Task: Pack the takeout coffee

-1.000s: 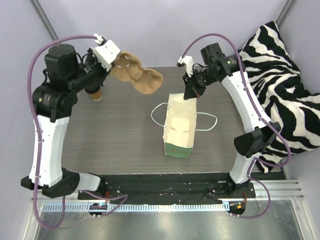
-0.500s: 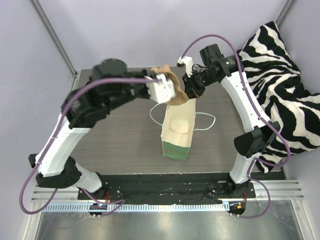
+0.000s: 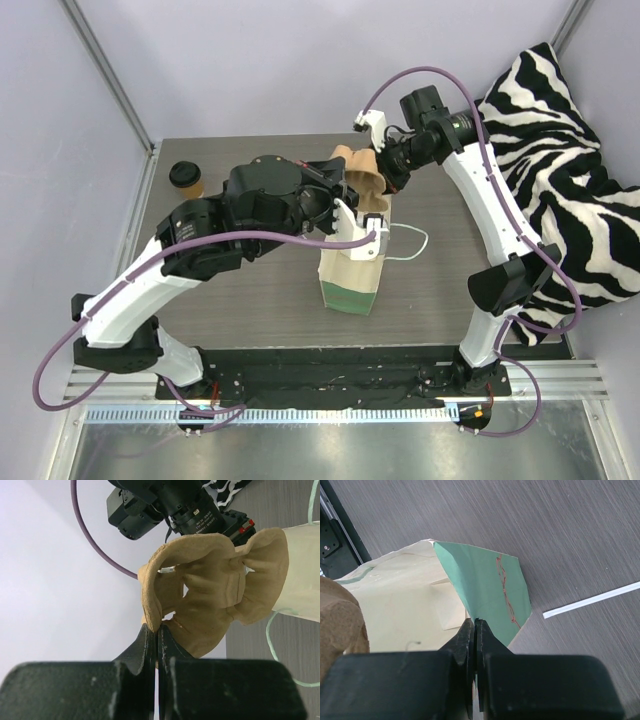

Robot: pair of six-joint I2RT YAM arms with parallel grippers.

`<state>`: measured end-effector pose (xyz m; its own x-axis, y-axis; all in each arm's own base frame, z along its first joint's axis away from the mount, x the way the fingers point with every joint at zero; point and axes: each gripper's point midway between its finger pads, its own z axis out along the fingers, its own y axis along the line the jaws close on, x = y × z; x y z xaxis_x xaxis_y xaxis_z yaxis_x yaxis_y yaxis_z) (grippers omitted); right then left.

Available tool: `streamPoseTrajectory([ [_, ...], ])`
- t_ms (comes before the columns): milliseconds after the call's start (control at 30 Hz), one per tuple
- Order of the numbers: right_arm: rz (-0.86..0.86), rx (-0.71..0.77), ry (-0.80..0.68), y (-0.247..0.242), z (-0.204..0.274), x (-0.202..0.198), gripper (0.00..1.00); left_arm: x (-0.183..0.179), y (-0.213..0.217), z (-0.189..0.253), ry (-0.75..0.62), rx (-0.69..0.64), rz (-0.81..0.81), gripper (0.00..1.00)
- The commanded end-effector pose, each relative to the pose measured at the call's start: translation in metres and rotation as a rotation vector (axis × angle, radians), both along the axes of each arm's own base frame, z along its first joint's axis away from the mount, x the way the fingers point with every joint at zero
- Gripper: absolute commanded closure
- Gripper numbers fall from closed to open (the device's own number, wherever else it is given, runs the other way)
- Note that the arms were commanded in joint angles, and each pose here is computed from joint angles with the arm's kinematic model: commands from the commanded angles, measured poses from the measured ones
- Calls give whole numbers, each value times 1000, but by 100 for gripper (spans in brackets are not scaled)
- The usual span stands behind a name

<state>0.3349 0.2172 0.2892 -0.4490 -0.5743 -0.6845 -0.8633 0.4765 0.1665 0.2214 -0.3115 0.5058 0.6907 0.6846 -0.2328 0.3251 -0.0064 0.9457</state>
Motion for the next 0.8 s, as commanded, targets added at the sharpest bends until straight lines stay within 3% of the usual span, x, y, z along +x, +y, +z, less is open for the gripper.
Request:
streamPoseTrajectory([
  [0, 5, 38, -59, 7, 19, 4, 99, 0, 3, 25, -68, -39, 19, 100],
  [400, 31, 75, -66, 13, 30, -5, 99, -8, 5, -49, 89, 108, 29, 100],
  [767, 94, 120, -65, 32, 43, -27, 99, -12, 7, -69, 134, 137, 21, 100],
])
